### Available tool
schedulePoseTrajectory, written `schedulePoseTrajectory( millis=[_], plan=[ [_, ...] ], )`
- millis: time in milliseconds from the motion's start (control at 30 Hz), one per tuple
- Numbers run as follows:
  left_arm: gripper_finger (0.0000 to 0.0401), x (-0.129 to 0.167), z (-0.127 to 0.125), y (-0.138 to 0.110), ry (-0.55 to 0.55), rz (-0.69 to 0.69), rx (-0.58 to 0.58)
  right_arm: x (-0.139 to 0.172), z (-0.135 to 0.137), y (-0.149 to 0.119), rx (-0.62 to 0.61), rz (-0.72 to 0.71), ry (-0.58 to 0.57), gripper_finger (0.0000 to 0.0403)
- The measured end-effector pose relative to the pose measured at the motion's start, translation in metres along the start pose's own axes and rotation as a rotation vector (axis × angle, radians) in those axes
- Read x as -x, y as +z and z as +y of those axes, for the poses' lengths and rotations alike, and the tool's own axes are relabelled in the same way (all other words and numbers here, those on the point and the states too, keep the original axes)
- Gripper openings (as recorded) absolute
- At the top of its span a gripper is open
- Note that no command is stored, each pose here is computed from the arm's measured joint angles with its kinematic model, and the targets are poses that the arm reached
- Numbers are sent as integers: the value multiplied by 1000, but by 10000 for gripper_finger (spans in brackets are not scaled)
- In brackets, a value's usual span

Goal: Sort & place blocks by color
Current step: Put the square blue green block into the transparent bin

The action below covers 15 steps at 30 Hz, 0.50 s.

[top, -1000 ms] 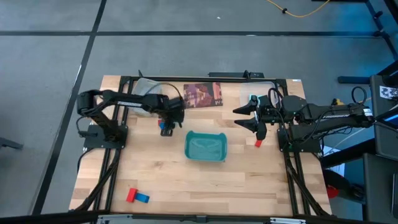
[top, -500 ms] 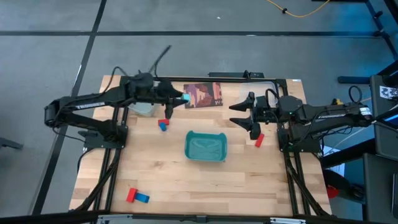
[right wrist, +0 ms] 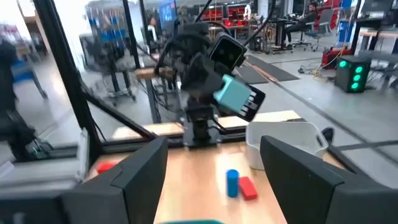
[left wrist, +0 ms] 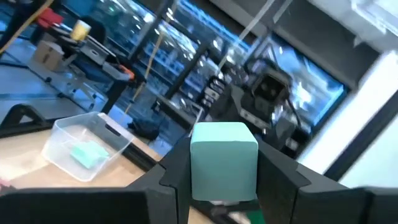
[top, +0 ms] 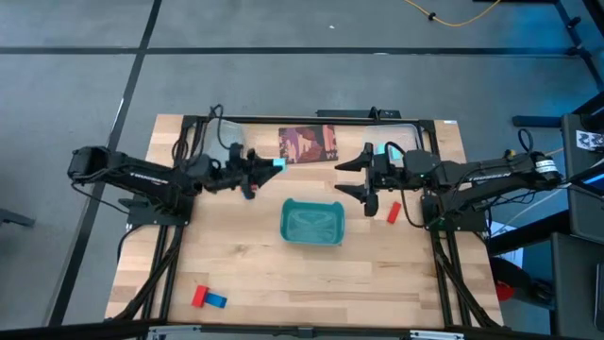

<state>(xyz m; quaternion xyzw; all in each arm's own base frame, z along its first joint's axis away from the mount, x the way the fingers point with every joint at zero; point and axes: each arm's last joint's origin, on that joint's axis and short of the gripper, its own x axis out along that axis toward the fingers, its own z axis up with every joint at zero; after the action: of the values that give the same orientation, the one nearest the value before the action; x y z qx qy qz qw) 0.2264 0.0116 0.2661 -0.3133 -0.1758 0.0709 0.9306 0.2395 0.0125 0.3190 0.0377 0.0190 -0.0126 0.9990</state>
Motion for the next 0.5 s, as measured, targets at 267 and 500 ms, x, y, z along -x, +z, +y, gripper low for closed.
schedulePoseTrajectory(
  millis=[267,500],
  plan=[
    [123,0,-4,0,-3,-13,31,-4,0,0,96,-21,1,262],
    [123,-1,-4,-1,-2,-7,68,-9,0,-3,125,-9,-15,262]
  ],
)
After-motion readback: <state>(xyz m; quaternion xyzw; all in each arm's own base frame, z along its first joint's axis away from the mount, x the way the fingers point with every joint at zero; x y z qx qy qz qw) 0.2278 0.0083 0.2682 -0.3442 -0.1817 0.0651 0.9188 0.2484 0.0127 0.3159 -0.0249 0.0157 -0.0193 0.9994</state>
